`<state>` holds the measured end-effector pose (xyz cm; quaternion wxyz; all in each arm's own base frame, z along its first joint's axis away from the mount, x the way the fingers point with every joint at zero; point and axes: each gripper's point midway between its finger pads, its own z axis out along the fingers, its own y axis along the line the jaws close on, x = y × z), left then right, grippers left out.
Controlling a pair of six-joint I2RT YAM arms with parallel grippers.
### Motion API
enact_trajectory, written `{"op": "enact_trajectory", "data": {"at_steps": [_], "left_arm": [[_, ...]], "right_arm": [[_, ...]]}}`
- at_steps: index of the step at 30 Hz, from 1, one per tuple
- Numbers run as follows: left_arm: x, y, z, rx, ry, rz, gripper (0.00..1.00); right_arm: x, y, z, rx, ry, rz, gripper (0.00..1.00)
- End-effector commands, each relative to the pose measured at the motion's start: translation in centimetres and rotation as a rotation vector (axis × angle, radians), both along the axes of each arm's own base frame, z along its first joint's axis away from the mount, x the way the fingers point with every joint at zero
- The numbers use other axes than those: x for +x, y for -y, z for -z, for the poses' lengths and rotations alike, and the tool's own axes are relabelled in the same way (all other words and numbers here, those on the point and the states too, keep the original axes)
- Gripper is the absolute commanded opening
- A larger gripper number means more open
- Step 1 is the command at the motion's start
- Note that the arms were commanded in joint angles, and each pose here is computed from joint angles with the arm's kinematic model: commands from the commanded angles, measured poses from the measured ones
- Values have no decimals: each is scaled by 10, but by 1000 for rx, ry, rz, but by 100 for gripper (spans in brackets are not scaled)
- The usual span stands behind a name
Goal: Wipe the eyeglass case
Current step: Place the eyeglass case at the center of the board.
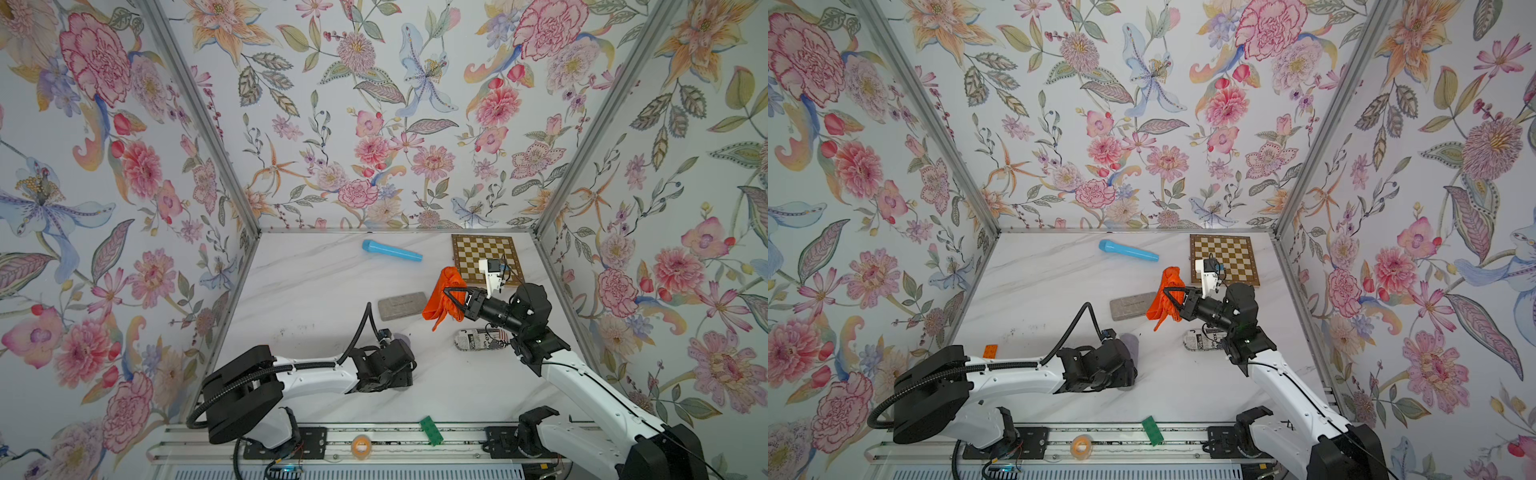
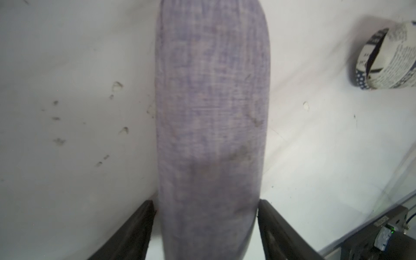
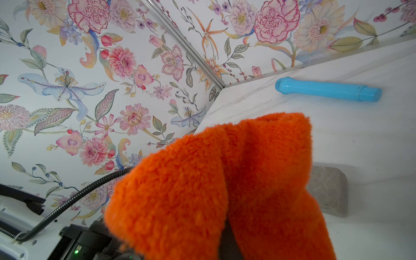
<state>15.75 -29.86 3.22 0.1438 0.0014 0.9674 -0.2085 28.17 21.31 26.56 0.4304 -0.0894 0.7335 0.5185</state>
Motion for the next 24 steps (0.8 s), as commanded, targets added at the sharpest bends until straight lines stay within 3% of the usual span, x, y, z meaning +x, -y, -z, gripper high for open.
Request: {"op": "enact_trajectory", "data": {"at_steps": [1, 6, 15, 24], "left_arm": [[-13, -8, 14, 58, -72, 6, 85], [-16, 3, 4, 16, -88, 15, 88], [-34, 53, -19, -162, -161, 109, 87], [-38, 70, -24, -158, -170, 189, 87]], "right_arm": [[-3, 6, 0, -10, 31, 16, 0], [-5, 10, 2, -23, 31, 27, 0], [-3, 22, 9, -28, 9, 61, 0], [-4, 36, 19, -24, -21, 126, 0]]}}
